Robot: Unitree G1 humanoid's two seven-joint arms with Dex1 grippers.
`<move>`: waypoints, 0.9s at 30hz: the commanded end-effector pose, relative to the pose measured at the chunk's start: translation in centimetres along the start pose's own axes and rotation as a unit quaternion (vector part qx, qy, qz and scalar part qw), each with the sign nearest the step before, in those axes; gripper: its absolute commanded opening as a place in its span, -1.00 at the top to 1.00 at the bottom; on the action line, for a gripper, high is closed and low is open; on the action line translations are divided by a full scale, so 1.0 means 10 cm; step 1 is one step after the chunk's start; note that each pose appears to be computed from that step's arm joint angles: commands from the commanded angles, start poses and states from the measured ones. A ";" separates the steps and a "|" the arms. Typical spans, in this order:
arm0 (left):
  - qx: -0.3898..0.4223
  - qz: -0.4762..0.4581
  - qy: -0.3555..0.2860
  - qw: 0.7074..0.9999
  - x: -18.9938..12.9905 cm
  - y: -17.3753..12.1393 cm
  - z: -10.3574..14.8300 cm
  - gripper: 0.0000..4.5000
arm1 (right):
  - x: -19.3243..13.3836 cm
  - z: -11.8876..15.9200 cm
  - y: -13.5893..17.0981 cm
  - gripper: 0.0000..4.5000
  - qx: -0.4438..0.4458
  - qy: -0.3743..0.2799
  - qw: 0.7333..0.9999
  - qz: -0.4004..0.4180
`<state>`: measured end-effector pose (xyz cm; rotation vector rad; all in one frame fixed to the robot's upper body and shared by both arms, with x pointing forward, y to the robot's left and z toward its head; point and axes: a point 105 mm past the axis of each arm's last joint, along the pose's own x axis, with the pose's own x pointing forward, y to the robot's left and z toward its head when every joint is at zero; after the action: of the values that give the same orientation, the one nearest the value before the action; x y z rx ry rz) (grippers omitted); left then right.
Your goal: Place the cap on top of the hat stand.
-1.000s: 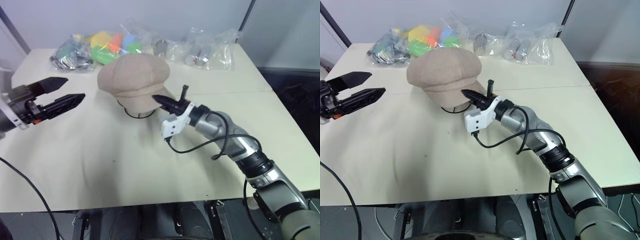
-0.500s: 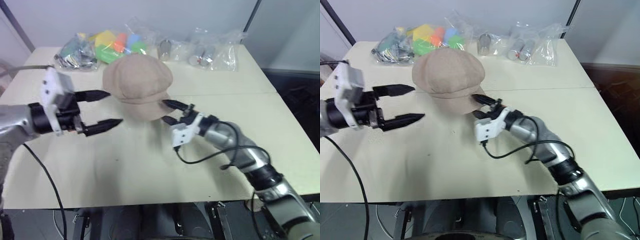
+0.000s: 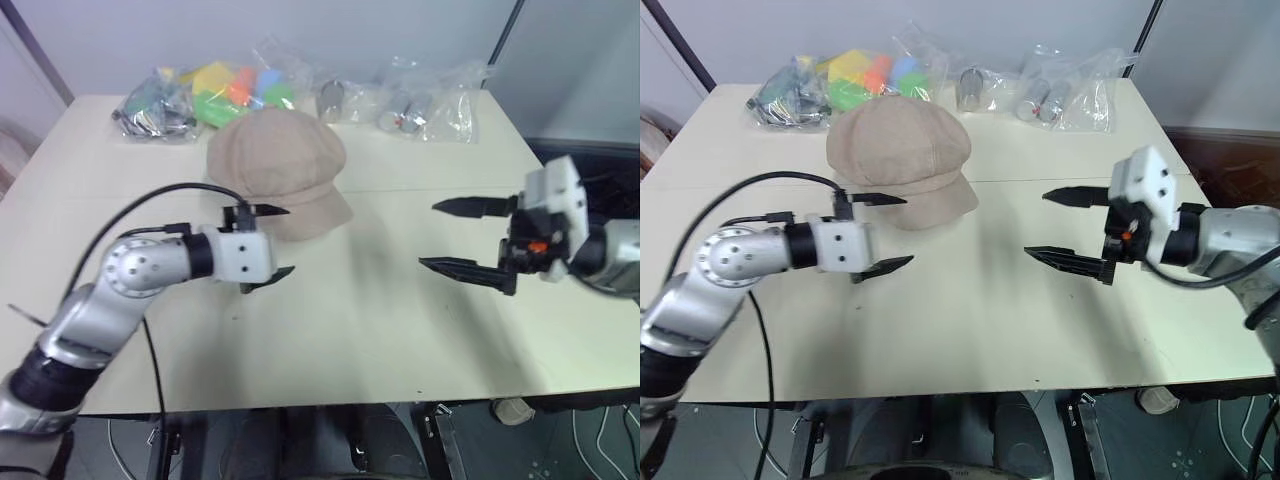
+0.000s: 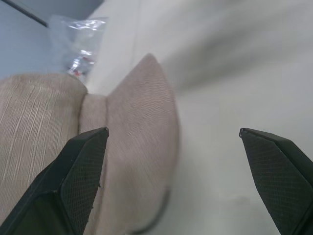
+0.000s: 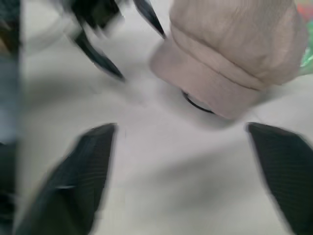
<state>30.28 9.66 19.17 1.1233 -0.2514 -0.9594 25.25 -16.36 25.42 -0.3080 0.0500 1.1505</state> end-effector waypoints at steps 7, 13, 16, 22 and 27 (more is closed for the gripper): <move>0.092 0.054 0.006 0.994 0.42 0.00 0.15 -1.00 | -0.02 0.31 -0.05 -0.98 0.021 -0.029 0.999 -0.020; 0.095 0.059 0.020 0.994 0.42 0.01 0.04 -0.60 | -0.03 0.31 -0.06 -1.00 0.018 -0.024 0.999 -0.025; 0.099 0.064 0.025 0.993 0.40 0.02 0.00 0.07 | -0.03 0.30 -0.06 -1.00 0.017 -0.024 0.999 -0.026; 0.109 0.103 -0.008 0.989 0.25 0.14 0.04 0.99 | -0.04 0.29 -0.10 -1.00 0.009 -0.020 0.999 -0.032; 0.127 0.181 -0.081 0.972 -0.15 0.36 0.00 0.99 | -0.06 0.27 -0.17 -1.00 0.000 -0.013 0.999 -0.040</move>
<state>31.52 9.04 19.83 1.2384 -0.5742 -0.7900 26.17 -16.63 27.22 -0.2553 0.0705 1.0845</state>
